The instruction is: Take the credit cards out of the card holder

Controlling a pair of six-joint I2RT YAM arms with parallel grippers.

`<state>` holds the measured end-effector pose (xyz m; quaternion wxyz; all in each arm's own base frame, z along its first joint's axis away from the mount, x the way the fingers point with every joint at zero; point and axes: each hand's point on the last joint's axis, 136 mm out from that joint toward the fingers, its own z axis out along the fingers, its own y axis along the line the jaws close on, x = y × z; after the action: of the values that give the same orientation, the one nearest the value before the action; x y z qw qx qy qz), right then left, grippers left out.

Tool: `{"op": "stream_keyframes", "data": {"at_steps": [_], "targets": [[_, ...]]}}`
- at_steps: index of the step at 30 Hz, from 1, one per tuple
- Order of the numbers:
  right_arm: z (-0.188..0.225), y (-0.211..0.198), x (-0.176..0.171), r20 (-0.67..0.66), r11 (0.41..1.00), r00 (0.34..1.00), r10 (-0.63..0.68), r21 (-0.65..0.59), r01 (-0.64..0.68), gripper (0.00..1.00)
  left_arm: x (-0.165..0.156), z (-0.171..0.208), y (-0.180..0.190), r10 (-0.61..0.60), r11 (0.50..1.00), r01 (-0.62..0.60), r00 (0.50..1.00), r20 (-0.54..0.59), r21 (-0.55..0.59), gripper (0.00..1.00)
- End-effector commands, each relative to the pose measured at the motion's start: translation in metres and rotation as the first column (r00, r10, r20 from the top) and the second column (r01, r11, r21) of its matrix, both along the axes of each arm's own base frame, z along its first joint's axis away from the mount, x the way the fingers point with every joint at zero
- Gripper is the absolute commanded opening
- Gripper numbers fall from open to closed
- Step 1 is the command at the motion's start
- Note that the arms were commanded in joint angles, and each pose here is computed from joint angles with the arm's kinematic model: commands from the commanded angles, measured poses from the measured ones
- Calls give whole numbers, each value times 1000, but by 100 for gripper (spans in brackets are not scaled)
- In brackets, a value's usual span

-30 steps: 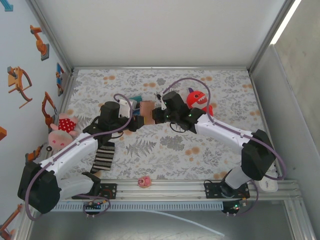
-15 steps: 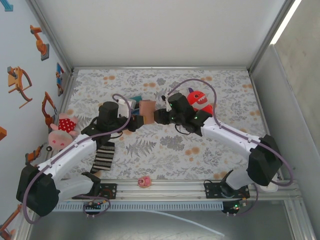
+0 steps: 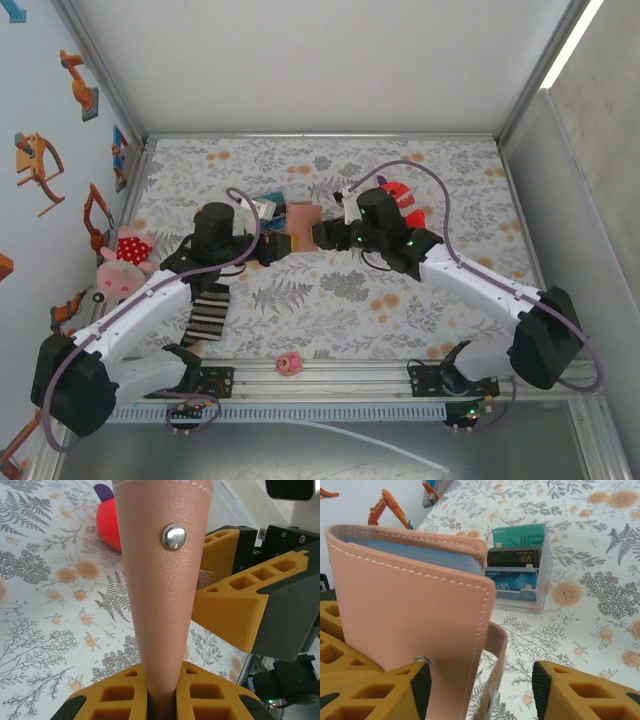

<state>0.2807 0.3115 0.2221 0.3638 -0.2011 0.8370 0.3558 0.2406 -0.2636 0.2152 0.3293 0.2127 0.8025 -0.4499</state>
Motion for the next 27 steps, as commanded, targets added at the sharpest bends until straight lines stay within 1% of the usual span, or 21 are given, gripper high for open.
{"op": "stream_keyframes", "data": {"at_steps": [1,10,20,23,27], "targets": [[25,-2,-6,66,994,997,44,94,-50,55,-8,37,-9,-70,993,79,993,100,-85,7],[46,-21,-13,81,957,995,57,281,-78,51,-22,60,-15,-159,964,182,979,130,-193,5],[70,-22,-29,147,915,982,117,368,-164,50,-32,73,-16,-226,931,257,964,143,-258,1],[76,-26,-29,160,901,980,114,399,-170,50,-36,76,-15,-244,922,277,958,149,-271,0],[80,-34,-27,163,892,982,93,425,-155,49,-35,77,-12,-235,925,267,961,146,-271,0]]}}
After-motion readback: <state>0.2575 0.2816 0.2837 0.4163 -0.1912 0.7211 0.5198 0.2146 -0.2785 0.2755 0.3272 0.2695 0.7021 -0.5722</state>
